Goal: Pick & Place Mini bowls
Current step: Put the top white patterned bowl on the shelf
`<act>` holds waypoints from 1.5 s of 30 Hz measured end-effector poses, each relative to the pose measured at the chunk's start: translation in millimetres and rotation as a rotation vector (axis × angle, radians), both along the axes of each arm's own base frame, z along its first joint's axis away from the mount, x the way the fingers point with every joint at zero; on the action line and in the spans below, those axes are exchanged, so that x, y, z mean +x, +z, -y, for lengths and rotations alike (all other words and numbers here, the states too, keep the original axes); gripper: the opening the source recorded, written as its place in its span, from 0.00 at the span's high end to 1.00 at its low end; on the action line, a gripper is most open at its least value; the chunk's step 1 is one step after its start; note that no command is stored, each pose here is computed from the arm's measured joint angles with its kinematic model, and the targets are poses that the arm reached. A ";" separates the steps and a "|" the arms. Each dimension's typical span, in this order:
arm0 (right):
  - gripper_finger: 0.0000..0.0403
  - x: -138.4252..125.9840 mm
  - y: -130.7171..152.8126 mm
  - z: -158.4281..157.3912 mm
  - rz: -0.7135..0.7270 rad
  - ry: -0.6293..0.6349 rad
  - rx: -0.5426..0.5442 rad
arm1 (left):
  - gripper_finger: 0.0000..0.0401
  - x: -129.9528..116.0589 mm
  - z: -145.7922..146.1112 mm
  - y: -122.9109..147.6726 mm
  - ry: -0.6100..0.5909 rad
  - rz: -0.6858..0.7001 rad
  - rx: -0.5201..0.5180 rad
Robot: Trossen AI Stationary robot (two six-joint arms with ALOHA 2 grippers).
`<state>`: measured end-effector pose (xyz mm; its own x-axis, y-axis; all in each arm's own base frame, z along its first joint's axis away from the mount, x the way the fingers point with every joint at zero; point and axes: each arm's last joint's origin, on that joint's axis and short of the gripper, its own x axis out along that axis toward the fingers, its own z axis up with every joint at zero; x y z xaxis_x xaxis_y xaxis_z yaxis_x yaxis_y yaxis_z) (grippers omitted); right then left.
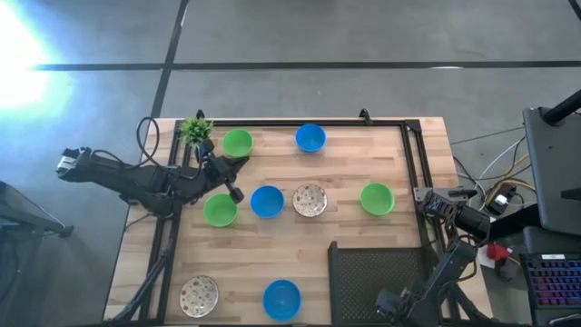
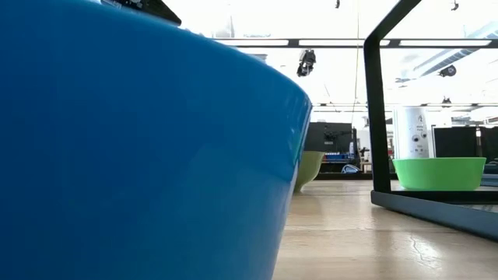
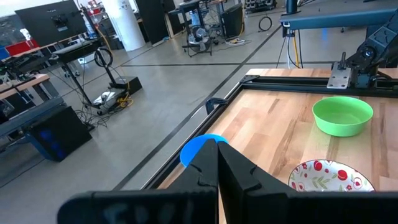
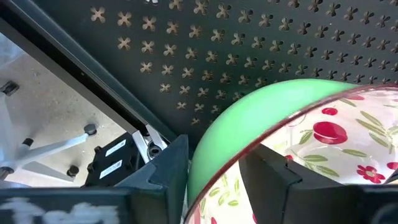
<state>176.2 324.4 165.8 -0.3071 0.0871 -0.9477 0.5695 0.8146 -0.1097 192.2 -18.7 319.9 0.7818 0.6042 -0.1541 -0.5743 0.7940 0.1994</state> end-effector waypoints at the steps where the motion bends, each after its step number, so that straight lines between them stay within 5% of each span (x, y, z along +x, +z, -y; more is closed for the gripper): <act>1: 0.71 0.0 0.0 0.0 0.000 -0.001 0.000 | 1.00 -0.1 0.0 0.0 0.000 0.000 0.000; 9: 0.95 -0.8 2.3 1.1 -0.011 -0.027 -0.010 | 1.00 -0.1 0.0 0.0 0.000 0.000 0.000; 26: 0.97 -3.6 -0.6 10.4 -0.050 -0.097 -0.133 | 1.00 -0.1 0.0 0.0 -0.001 -0.006 0.008; 40: 0.96 -0.6 0.0 7.0 -0.040 -0.096 -0.081 | 1.00 0.0 -0.2 0.0 0.000 -0.007 0.009; 45: 0.89 0.3 0.0 5.2 -0.030 -0.095 -0.063 | 1.00 -0.1 -0.2 0.0 -0.001 -0.007 0.009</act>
